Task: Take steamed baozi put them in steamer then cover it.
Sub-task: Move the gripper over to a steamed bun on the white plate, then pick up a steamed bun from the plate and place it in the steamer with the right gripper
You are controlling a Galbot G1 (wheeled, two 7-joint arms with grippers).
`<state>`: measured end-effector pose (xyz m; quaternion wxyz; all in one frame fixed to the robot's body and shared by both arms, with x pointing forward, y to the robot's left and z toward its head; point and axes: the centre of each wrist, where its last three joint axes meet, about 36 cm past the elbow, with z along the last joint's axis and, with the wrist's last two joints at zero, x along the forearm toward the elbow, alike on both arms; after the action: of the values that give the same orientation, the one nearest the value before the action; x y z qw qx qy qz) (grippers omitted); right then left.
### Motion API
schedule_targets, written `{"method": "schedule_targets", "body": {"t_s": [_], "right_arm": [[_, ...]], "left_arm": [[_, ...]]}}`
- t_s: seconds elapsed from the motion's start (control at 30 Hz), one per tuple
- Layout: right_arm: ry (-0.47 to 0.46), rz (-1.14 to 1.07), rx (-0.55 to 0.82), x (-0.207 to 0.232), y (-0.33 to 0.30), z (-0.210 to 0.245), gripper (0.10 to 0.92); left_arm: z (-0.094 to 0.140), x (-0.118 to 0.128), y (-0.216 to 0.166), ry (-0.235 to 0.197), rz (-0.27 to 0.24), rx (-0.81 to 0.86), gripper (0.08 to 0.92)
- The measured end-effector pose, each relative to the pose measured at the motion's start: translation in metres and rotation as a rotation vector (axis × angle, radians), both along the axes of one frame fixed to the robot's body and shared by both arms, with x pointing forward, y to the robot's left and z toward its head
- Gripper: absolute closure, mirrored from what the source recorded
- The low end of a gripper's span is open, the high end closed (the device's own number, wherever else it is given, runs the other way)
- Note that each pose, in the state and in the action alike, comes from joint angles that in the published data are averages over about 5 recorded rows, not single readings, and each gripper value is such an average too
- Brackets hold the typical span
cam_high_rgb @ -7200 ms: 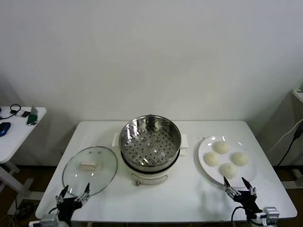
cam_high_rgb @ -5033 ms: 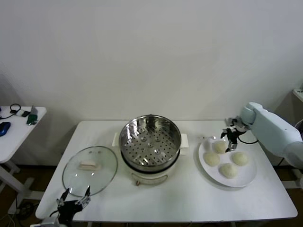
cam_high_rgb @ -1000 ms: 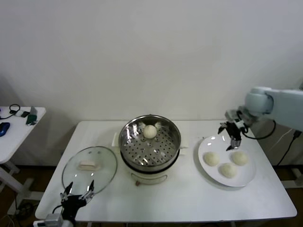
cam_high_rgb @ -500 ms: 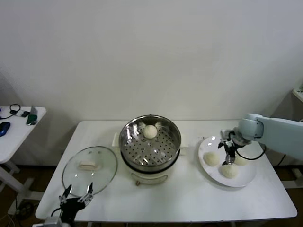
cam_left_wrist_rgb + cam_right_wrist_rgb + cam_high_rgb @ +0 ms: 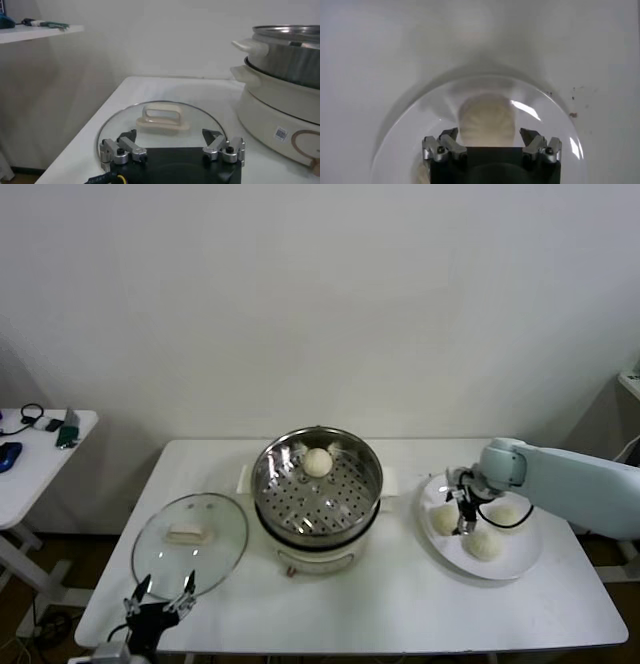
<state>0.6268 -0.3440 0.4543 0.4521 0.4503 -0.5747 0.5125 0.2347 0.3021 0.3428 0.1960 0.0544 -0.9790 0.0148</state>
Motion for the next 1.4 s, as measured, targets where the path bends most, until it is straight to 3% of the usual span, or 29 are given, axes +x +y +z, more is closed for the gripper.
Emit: {"method": "schedule_targets", "body": {"t_s": [0.23, 0.53, 0.83, 1.1, 1.23, 1.4], "right_arm": [[0.006, -0.008, 0.003, 0.002, -0.002, 0.0, 0.317], [0.004, -0.009, 0.035, 0.009, -0.005, 0.021, 0.335], [-0.043, 0.052, 0.087, 0.031, 0.018, 0.129, 0.335], [-0.111, 0.147, 0.18, 0.028, 0.089, 0.248, 0.335], [-0.118, 0.202, 0.221, 0.015, 0.137, 0.275, 0.335], [-0.106, 0.268, 0.228, 0.004, 0.199, 0.278, 0.338]], "left_arm": [[0.0, 0.0, 0.0, -0.001, -0.001, -0.001, 0.177], [0.001, 0.001, -0.001, -0.004, -0.001, 0.0, 0.177], [0.007, 0.002, 0.0, -0.016, -0.005, 0.002, 0.177], [0.007, 0.003, -0.001, -0.017, -0.01, 0.002, 0.177], [0.009, 0.004, -0.001, -0.024, -0.01, -0.001, 0.177], [0.013, 0.005, -0.002, -0.029, -0.009, -0.004, 0.177]]}}
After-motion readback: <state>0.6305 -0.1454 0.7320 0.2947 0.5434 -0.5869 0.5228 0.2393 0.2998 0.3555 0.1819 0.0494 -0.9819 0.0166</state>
